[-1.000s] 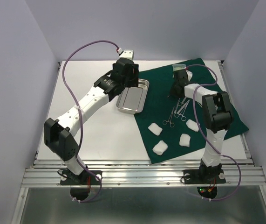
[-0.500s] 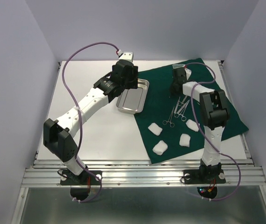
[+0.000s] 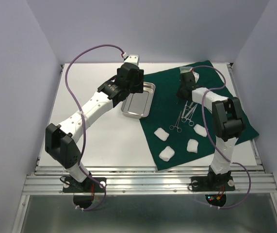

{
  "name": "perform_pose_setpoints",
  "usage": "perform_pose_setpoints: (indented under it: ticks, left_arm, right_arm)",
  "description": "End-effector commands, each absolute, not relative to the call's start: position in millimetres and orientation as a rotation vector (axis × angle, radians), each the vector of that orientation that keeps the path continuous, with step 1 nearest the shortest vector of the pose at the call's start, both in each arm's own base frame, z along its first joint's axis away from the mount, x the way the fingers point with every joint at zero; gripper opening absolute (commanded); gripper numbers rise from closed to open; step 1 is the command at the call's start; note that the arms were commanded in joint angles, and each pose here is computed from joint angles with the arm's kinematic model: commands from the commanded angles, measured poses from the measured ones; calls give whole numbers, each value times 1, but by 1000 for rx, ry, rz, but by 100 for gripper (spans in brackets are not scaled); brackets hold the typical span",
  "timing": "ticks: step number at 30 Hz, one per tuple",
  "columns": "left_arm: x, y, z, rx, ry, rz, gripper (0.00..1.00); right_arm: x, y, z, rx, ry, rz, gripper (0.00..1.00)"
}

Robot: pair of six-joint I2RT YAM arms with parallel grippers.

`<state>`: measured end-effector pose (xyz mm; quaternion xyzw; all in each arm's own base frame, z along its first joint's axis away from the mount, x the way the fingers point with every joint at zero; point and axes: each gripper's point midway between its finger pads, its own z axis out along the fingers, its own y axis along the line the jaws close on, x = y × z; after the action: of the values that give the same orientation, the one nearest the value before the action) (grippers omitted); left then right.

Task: Prepare the surgical pack
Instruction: Pick up the medical item from the surgical kit, then place the medical item in the surgical kit.

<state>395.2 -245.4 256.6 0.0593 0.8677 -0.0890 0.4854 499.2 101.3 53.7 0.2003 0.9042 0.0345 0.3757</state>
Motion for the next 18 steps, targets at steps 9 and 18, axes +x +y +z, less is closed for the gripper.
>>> perform_pose_setpoints:
  ticks: [9, 18]
  left_arm:
    - [405, -243, 279, 146, 2054, -252, 72]
    - [410, -247, 256, 119, 2115, -229, 72]
  right_arm:
    - [449, 205, 70, 296, 2314, 314, 4]
    - [447, 194, 79, 291, 2285, 219, 46]
